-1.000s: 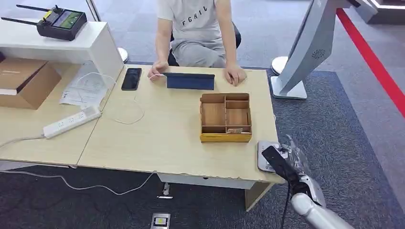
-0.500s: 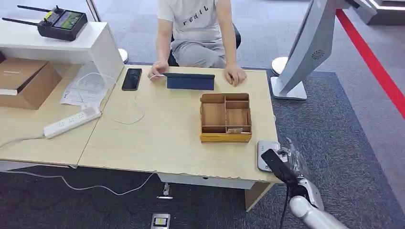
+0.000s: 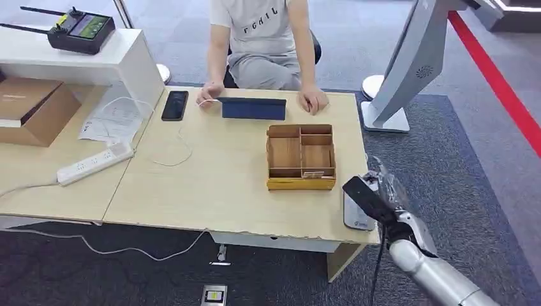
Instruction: Pass the card to the sensor for recognition and then transmit it.
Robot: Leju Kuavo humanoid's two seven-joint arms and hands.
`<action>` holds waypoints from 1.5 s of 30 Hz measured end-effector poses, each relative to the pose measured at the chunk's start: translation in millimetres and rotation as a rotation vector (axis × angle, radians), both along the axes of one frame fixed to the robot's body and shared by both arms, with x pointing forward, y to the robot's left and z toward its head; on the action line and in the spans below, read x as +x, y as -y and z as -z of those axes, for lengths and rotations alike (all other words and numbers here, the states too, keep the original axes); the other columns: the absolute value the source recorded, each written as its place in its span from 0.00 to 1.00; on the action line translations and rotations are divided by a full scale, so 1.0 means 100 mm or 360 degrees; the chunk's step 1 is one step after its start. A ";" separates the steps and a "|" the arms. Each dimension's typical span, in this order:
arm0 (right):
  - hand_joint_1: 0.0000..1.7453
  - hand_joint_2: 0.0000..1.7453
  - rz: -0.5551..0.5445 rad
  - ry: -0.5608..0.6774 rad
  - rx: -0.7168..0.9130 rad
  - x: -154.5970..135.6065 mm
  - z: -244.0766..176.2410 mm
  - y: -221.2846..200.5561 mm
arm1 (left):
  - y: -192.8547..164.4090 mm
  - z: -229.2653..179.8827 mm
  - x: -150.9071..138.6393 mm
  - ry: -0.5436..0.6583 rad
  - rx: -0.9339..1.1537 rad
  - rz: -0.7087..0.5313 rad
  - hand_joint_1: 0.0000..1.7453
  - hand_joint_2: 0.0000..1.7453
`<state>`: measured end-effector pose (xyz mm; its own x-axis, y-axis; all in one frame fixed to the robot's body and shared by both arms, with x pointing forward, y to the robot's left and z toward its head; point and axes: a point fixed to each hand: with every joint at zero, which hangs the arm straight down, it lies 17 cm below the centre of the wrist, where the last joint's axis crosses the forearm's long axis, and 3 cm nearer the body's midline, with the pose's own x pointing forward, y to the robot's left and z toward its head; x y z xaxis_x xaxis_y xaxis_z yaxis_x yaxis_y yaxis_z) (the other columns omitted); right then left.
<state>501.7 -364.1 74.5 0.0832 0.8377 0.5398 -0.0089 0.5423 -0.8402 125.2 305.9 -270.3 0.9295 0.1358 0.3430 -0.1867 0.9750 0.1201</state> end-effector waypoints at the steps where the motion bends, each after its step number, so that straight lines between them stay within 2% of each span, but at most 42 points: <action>1: 1.00 1.00 -0.0025 0.0026 -0.0008 0.06 -0.11 -0.04 | 0.00 0.00 0.00 -0.0001 0.0003 -0.0004 0.00 0.00; 7: 1.00 1.00 -0.0229 0.0218 -0.0041 0.38 -0.97 -0.50 | 0.03 0.00 0.00 -0.0003 -0.0001 -0.0044 0.00 0.00; 11: 1.00 1.00 -0.0281 0.0293 -0.0036 0.42 -1.21 -0.64 | 0.06 0.00 -0.01 0.0000 -0.0009 -0.0049 0.00 0.00; 16: 1.00 1.00 -0.0342 0.0323 -0.0029 0.40 -1.29 -0.80 | 0.15 -0.06 0.14 0.0144 -0.0039 -0.0023 0.00 0.00; 28: 1.00 1.00 -0.0500 0.0361 -0.0162 0.37 -1.30 -1.18 | 0.24 -0.09 0.21 0.0192 -0.0060 -0.0021 0.00 0.00; 31: 1.00 1.00 -0.0542 0.0399 -0.0334 0.38 -1.34 -1.28 | 0.25 -0.09 0.21 0.0190 -0.0065 -0.0029 0.00 0.00; 36: 1.00 1.00 -0.0627 0.0627 -0.0850 0.49 -1.61 -1.57 | 0.32 -0.09 0.23 0.0189 -0.0086 -0.0022 0.00 0.00; 40: 1.00 1.00 -0.0670 0.0591 -0.0937 0.56 -1.57 -1.71 | 0.37 -0.10 0.24 0.0192 -0.0101 0.0003 0.00 0.00; 45: 1.00 1.00 -0.0629 0.0517 -0.1054 0.88 -1.75 -1.79 | 0.45 -0.12 0.36 0.0190 -0.0145 0.0075 0.00 0.00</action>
